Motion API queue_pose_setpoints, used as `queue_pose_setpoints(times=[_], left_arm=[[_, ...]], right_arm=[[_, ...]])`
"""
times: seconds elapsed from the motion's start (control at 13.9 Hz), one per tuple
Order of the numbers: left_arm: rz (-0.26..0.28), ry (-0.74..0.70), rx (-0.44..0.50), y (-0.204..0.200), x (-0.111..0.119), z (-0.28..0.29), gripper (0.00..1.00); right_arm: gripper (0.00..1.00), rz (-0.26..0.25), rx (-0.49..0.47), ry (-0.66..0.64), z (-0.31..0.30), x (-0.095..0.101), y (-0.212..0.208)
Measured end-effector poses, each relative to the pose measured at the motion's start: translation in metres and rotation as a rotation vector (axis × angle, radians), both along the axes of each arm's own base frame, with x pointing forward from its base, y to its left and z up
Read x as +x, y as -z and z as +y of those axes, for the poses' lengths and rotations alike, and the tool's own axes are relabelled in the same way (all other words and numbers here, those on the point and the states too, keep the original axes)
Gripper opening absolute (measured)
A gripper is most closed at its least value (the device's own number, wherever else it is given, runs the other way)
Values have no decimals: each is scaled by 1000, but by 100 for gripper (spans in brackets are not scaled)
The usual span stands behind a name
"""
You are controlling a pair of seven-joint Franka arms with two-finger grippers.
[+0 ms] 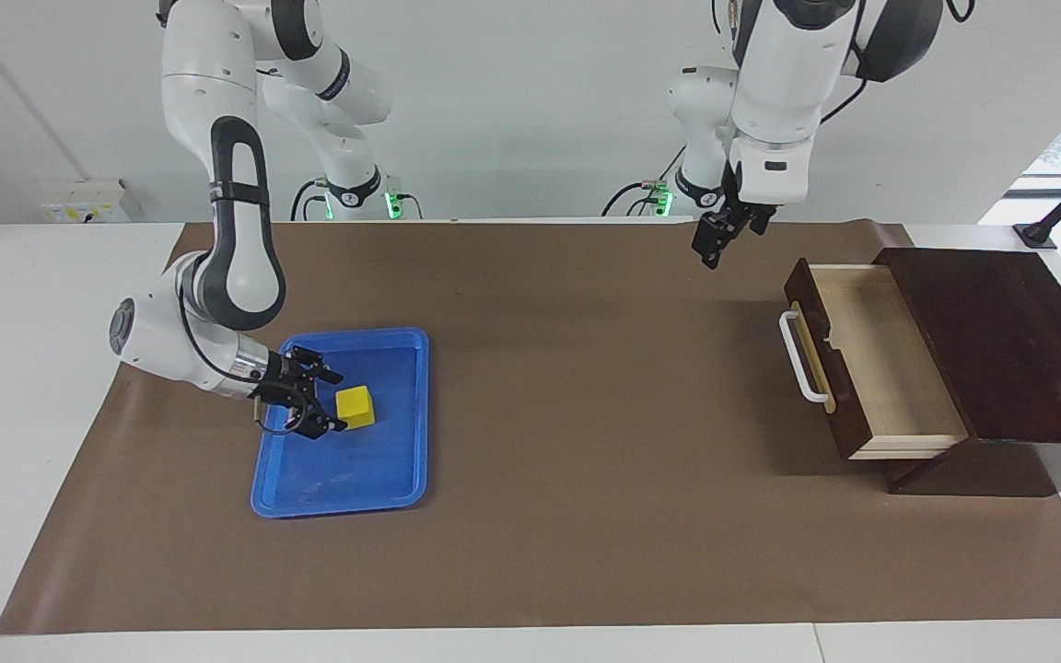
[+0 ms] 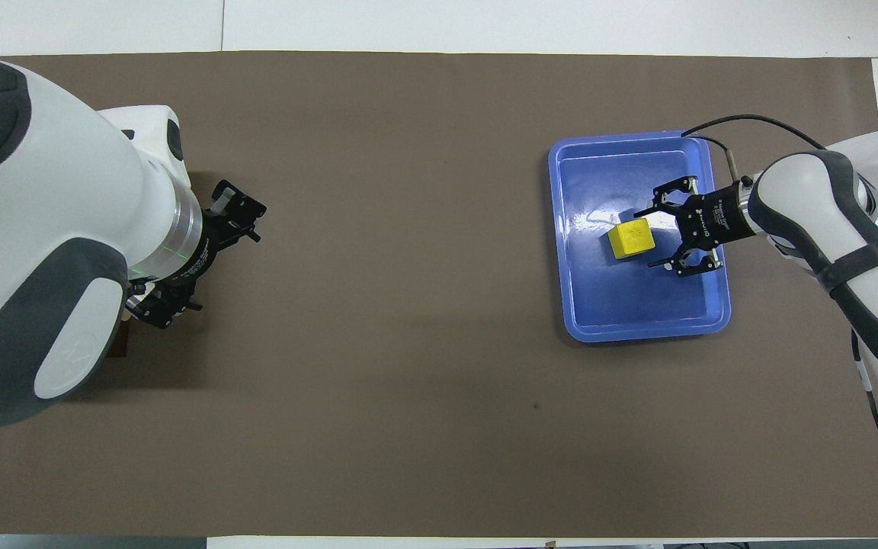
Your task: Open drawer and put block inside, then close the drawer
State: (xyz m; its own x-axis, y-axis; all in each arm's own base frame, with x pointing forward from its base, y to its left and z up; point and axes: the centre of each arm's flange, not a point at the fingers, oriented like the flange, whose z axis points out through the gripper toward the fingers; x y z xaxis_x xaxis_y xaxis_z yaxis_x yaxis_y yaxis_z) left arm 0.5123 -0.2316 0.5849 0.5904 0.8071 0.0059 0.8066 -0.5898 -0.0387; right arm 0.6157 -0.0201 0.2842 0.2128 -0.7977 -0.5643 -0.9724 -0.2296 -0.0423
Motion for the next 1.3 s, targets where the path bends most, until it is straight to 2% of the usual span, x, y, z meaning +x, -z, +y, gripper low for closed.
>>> queue_pose_setpoints(times=[0.07,0.14,0.51,0.72,0.94,1.3], left_arm=[[-14,-103,-26,6,6,2,100],[-26,-200,-48,14,12,3,100],[-40,-546,-75,61,41,-12,100],[-37,-599,-75,66,43,-14,100],[-36,-631,-74,67,43,-14,100],[-20,-659,-62,80,47,-14,100]], right_arm=[[62,-1,1,1,0,0,0],[55,-3,2,2,1,0,0],[55,-12,3,-19,16,3,-2],[55,-41,9,-31,22,14,-22],[55,-36,23,-25,45,29,-60],[55,3,12,25,147,38,-115]])
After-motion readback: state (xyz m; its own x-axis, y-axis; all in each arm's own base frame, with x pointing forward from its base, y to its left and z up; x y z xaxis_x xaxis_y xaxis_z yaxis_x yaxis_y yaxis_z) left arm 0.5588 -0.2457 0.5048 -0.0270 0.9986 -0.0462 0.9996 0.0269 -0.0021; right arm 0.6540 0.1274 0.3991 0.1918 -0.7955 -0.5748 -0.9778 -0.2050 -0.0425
